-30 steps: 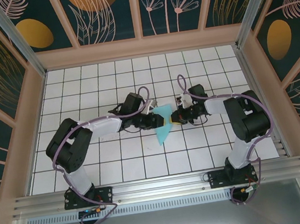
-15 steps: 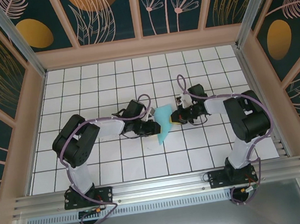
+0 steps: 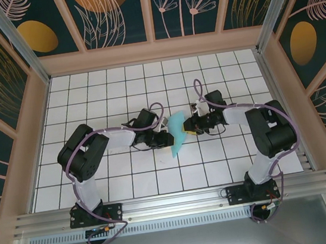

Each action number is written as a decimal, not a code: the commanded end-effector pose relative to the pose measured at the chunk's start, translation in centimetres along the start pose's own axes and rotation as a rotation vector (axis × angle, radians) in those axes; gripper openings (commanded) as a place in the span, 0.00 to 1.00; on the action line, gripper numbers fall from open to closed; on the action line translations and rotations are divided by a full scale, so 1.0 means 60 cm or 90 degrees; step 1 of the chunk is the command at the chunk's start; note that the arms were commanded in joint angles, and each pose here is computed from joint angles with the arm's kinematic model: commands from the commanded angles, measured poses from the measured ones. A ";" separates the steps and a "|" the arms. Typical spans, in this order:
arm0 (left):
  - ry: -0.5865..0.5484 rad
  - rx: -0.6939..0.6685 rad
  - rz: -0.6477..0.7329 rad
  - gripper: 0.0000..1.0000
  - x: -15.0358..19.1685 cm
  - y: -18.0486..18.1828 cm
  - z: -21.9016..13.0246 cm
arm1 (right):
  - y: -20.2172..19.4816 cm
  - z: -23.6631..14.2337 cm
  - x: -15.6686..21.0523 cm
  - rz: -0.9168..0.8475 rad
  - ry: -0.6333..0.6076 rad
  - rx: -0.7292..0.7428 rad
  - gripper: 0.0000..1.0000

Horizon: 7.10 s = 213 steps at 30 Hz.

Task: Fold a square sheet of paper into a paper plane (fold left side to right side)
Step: Fold the wing for the fifth time at the center of the table.

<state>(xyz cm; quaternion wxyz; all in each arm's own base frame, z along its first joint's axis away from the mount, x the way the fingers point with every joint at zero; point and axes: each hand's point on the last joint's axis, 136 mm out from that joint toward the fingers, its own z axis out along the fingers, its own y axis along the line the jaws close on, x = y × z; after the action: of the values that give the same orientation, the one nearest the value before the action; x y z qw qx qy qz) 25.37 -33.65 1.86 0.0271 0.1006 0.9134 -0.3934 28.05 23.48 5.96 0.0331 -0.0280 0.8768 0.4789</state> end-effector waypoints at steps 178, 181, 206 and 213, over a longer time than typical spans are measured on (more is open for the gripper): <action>-0.111 -0.372 0.202 0.29 0.005 -0.039 0.013 | 0.006 0.011 -0.005 0.118 -0.031 0.145 0.14; -0.109 -0.368 0.203 0.24 0.005 -0.039 0.014 | 0.007 0.008 -0.009 0.114 -0.036 0.146 0.20; -0.136 -0.108 0.114 0.00 -0.014 -0.093 -0.008 | 0.032 -0.140 -0.055 -0.028 -0.244 0.137 0.64; -0.144 -0.011 0.066 0.00 -0.015 -0.087 -0.025 | 0.007 -0.115 -0.039 -0.033 -0.234 0.116 0.64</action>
<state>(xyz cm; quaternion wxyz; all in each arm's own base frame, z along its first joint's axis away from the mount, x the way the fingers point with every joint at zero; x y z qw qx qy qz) 25.21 -34.93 4.17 0.1489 0.1088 0.9288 -0.3216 29.87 17.34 10.24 0.1918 0.0639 0.9037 0.3775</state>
